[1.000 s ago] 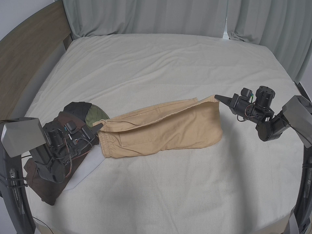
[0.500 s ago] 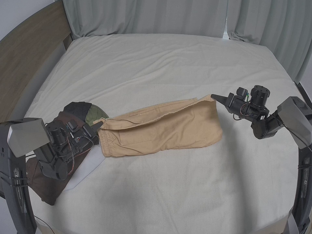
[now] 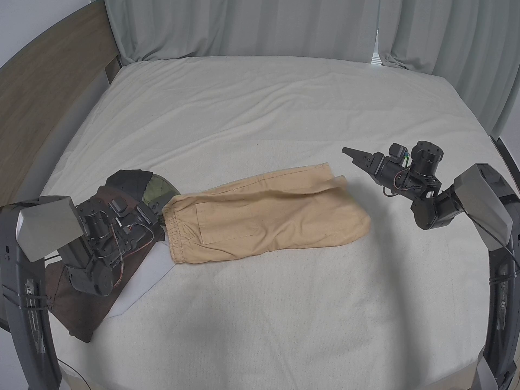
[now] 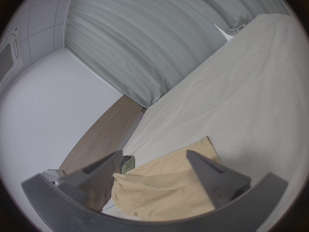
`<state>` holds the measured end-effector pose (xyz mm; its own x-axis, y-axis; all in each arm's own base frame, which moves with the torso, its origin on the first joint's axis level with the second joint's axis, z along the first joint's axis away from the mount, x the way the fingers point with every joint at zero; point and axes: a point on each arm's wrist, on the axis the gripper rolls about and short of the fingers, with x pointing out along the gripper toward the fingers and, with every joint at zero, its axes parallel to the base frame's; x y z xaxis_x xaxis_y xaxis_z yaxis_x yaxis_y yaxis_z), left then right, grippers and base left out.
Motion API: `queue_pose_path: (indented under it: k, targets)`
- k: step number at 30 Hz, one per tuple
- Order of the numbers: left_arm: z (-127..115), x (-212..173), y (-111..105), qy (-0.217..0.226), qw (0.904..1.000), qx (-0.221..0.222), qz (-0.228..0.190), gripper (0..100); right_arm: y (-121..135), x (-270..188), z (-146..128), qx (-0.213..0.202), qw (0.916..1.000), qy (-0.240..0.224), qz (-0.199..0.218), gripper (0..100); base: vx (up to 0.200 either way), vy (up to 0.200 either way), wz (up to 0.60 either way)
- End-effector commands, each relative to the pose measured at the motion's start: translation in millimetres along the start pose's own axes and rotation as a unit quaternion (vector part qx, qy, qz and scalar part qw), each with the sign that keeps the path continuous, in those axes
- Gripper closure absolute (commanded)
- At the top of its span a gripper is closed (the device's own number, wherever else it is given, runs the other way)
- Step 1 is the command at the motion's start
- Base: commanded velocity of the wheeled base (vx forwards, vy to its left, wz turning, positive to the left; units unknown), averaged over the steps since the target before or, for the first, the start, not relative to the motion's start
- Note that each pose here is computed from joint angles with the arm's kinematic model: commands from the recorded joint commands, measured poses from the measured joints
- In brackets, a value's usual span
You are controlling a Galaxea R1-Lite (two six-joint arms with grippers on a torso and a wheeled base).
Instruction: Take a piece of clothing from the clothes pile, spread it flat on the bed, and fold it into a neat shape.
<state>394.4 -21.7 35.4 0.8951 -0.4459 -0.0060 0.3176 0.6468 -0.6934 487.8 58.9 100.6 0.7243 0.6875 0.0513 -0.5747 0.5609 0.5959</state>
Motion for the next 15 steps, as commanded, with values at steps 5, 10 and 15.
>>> queue_pose_path:
  k: [5, 10, 15]
  targets:
    - [8.9, -3.0, 12.6, -0.015, 0.9997, -0.002, 0.018, 0, 4.8, -3.9, -2.1, 0.003, 1.0, 0.004, -0.003, 0, 0.0, 0.0, 0.0]
    - [13.8, -6.7, 11.8, -0.021, 0.9996, 0.0, 0.016, 0, 14.0, -11.1, -8.3, 0.01, 0.9998, 0.016, -0.006, 0, 0.0, 0.0, 0.0]
    - [23.8, -13.2, -5.5, -0.028, 0.9995, -0.011, 0.0, 0, 19.3, -17.6, -13.9, 0.015, 0.9996, 0.023, -0.01, 0, 0.0, 0.0, 0.0]
